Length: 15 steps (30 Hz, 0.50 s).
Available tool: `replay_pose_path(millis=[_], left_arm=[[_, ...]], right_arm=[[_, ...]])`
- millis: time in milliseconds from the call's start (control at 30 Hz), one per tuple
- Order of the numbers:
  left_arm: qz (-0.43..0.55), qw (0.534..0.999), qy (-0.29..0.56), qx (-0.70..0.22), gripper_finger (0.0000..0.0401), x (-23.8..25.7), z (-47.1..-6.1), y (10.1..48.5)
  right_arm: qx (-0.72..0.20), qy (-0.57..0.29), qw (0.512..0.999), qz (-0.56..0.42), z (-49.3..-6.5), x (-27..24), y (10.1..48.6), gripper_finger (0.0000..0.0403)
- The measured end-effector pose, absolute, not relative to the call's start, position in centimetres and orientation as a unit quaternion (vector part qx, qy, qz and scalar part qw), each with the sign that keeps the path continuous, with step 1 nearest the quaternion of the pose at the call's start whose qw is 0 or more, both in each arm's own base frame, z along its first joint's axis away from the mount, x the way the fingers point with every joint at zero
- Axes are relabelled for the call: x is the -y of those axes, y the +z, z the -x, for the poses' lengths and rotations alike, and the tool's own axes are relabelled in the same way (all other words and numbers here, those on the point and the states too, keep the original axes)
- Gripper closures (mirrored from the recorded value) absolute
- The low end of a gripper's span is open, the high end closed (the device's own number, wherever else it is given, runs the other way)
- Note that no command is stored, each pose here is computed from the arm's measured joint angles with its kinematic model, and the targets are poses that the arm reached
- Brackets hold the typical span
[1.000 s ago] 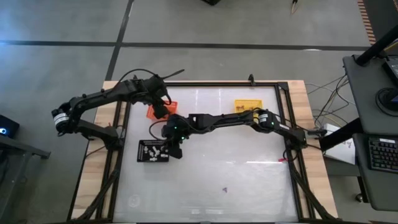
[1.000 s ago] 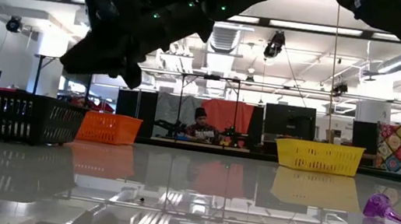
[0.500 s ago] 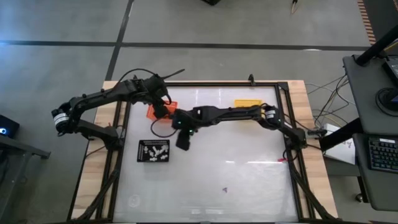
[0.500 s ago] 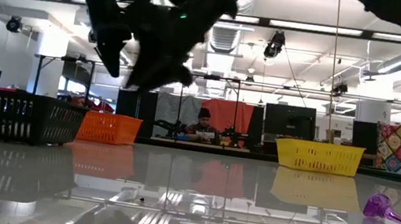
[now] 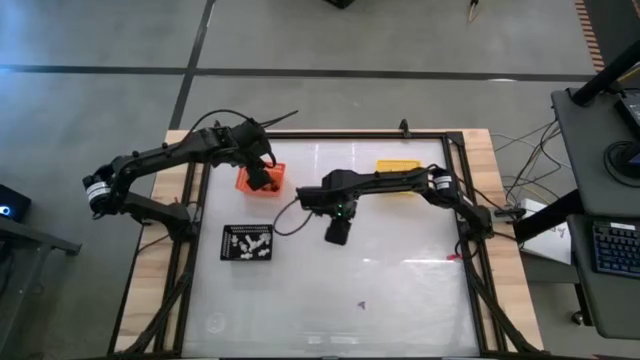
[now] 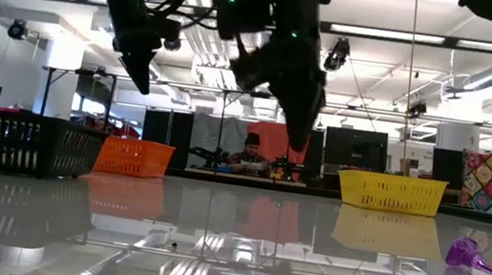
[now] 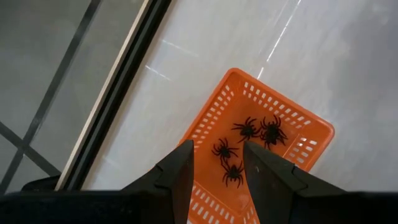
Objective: Sort Halloween decoration
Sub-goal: Put the violet witch hat into the yellow bin
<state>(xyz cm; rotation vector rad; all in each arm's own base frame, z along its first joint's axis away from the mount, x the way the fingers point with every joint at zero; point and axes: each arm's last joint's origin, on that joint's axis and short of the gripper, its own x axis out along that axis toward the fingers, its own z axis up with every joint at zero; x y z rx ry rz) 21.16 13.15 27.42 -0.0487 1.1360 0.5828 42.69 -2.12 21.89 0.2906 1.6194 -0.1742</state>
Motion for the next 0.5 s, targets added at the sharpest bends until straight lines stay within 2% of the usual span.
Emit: replay_pose_path(millis=[267, 367, 500], left_arm=[[0.016, 0.803, 0.267, -0.532, 0.0280, -13.2, -21.2, 27.4], [0.015, 0.804, 0.267, -0.531, 0.0280, -13.2, -21.2, 27.4], [0.015, 0.805, 0.267, -0.530, 0.0280, -13.2, -21.2, 27.4]], right_arm=[[-0.769, -0.019, 0.628, -0.118, -39.2, -1.9, 20.1, 0.0290], [-0.759, -0.014, 0.642, -0.111, -37.6, -3.8, 20.0, 0.0294], [-0.715, -0.013, 0.688, -0.126, -35.8, -6.1, 20.0, 0.0296]])
